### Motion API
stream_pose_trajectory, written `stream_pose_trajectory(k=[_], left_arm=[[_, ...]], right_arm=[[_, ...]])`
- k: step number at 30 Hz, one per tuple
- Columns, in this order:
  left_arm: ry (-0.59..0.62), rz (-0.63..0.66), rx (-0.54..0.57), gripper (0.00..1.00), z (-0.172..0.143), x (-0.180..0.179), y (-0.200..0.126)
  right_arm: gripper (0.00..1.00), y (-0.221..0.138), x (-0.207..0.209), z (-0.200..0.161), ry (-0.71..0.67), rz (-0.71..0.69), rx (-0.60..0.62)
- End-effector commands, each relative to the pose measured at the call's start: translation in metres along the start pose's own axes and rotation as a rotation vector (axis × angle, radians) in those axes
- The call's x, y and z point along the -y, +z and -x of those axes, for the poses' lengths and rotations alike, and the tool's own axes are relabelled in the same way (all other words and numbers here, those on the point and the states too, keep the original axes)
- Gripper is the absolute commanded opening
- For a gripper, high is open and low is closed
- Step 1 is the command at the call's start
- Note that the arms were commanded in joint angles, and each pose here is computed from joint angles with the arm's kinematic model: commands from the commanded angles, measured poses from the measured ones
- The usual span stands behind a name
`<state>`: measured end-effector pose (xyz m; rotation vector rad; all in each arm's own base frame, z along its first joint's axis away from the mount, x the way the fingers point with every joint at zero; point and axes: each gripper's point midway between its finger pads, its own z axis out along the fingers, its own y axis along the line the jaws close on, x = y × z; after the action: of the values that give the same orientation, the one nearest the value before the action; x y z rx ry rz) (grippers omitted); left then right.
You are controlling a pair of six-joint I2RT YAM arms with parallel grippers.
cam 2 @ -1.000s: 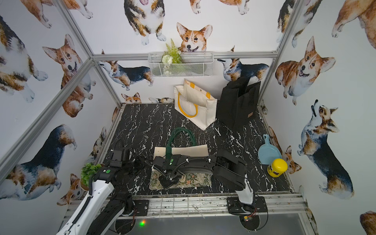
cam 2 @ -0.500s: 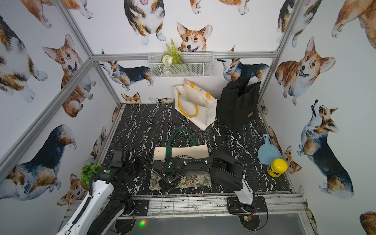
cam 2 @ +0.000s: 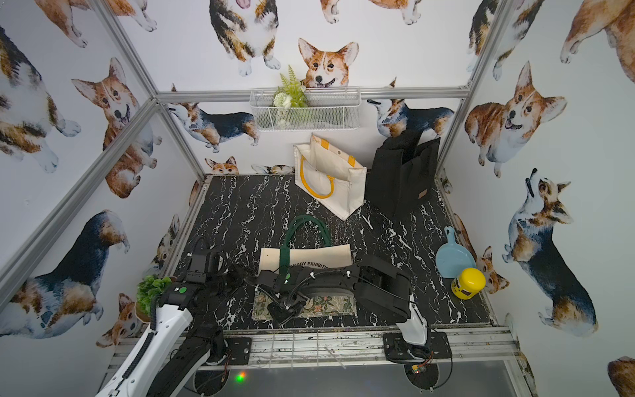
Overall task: Put away the canvas bag
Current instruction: Adjust the canvas bag at the center of the board.
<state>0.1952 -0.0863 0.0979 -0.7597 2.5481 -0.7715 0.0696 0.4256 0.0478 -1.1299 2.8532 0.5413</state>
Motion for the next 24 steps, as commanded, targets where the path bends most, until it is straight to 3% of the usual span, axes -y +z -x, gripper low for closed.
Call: stream_pose_trajectory(k=[1, 6, 9, 13, 24], left_arm=[[0.005, -0.049, -0.004, 0.51, 0.002, 0.010, 0.002], [0.033, -0.082, -0.005, 0.48, 0.000, 0.025, 0.010], [0.098, -0.076, -0.014, 0.44, -0.002, 0.043, 0.021], [0.211, -0.030, -0.043, 0.42, -0.011, 0.069, 0.042], [0.286, 0.045, -0.057, 0.42, 0.000, 0.083, 0.089]], right_arm=[[0.00, -0.040, 0.006, 0.021, 0.013, -0.026, 0.124], [0.00, -0.077, 0.047, 0.025, 0.087, -0.091, 0.237], [0.00, -0.082, 0.080, 0.014, 0.153, -0.145, 0.256], [0.00, -0.074, 0.115, -0.007, 0.252, -0.181, 0.206], [0.00, -0.031, 0.125, -0.035, 0.315, -0.175, 0.086]])
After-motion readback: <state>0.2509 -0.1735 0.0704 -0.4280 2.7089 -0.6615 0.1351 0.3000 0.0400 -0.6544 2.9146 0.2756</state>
